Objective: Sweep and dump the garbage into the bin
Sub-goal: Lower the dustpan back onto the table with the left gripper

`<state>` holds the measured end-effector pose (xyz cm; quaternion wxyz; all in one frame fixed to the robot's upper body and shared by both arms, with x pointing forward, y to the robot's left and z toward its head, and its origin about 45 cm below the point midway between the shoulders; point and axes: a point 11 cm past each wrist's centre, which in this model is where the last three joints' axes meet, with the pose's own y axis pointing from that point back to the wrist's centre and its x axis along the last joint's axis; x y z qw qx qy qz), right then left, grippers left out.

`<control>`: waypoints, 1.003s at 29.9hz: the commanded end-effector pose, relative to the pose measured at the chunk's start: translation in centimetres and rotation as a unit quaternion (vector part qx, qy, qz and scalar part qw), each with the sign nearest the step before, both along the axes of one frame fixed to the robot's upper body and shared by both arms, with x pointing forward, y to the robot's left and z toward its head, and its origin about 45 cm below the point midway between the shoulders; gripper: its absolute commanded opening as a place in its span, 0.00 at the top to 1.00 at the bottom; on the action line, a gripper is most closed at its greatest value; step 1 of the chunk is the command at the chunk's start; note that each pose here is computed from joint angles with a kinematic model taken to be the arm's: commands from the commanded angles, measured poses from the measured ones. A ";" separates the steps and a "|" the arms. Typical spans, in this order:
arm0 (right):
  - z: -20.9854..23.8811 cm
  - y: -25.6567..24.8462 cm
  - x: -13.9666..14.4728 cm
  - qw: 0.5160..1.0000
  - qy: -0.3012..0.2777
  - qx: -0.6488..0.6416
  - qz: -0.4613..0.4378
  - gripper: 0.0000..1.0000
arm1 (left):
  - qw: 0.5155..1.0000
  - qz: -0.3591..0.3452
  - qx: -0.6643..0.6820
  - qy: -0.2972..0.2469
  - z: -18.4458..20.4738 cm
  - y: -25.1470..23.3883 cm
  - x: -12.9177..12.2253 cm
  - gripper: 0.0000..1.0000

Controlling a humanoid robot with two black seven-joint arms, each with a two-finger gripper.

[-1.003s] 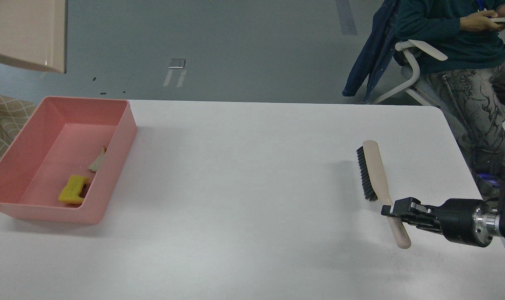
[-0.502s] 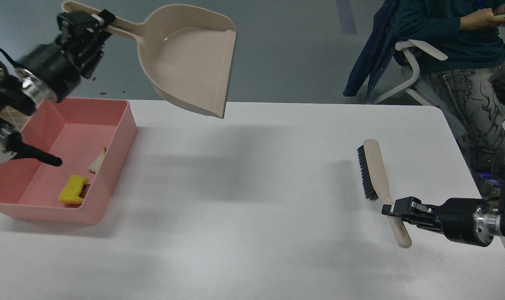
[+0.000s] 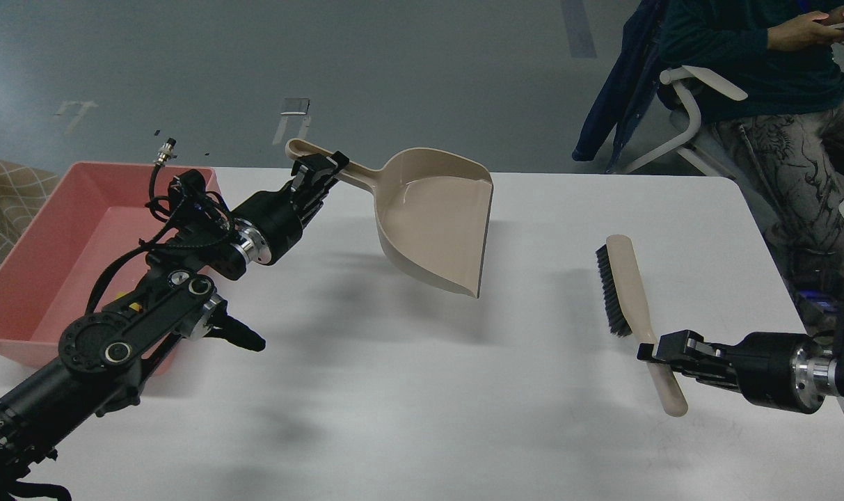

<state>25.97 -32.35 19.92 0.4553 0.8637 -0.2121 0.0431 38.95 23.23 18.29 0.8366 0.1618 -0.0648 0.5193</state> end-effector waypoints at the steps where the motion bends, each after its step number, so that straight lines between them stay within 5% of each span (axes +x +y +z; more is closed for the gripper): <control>1: 0.0 0.0 0.0 1.000 0.001 0.000 0.000 1.00 | 1.000 0.005 0.001 0.019 -1.9 -0.2 -0.7 1.00; 19: -0.1 0.3 -0.2 1.000 0.003 0.002 0.003 1.00 | 0.998 0.024 0.001 0.051 -4.9 0.4 -2.0 0.97; 23: -0.1 0.4 -0.3 1.000 0.003 0.004 0.005 1.00 | 0.998 0.028 0.001 0.054 -5.2 0.6 -2.2 0.66; 27: -0.1 0.4 -0.3 1.000 0.003 0.004 0.005 1.00 | 0.998 0.036 -0.003 0.045 -5.0 0.7 -2.1 0.17; 30: -0.1 0.4 -0.3 1.000 0.003 0.004 0.005 1.00 | 0.999 0.034 -0.004 0.040 -4.9 0.7 -2.1 0.09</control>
